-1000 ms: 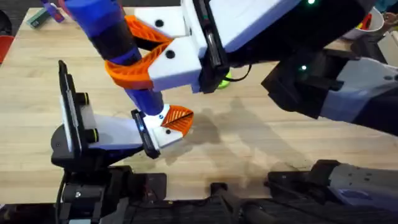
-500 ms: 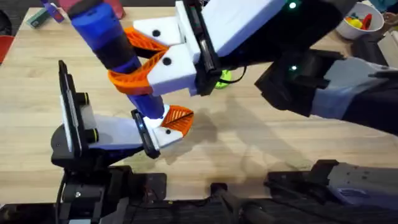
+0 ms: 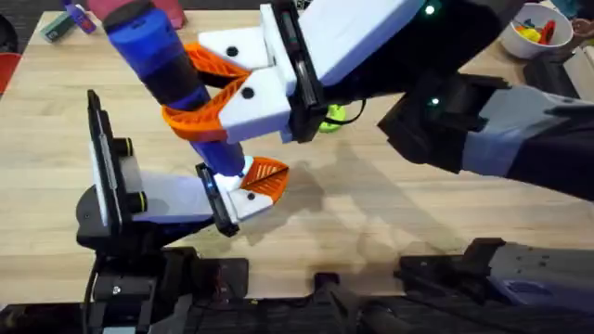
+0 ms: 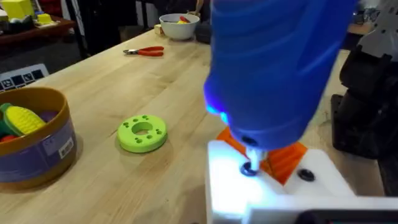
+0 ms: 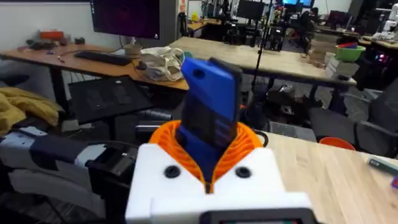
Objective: Pick up the gripper from the table and insert it into the empty holder that is missing its gripper. Then pick up a screw, insert it into the mounting hole, and use the screwdriver to tighten it. Finally, clean up the table by picking up the vegetable and placing it into the bucket.
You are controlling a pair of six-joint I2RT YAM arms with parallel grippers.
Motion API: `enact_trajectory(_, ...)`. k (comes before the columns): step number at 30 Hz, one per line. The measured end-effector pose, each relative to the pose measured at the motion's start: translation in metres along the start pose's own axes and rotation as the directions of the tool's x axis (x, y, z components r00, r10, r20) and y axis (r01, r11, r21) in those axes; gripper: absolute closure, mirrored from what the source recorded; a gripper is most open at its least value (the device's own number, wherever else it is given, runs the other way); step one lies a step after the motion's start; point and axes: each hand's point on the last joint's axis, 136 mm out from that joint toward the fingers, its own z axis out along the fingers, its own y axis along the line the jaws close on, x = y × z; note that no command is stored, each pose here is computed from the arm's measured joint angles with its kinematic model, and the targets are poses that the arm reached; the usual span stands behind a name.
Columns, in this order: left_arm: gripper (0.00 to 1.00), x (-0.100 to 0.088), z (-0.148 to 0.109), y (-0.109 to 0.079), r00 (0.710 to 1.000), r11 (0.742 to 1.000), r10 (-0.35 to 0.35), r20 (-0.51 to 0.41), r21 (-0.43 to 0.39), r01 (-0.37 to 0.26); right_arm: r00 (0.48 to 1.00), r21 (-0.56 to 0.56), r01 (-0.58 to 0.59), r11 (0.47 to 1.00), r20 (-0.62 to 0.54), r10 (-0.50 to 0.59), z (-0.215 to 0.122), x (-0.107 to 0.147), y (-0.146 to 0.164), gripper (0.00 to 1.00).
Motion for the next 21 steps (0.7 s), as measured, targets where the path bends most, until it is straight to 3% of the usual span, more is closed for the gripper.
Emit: enact_trajectory(21, 0.983, 0.0, 0.0, -0.0001, 1.0, 1.0, 0.0, 0.0, 0.0, 0.0, 1.0, 0.005, -0.004, 1.0, -0.013, 0.004, -0.0044, 0.0074, -0.0068, 0.978)
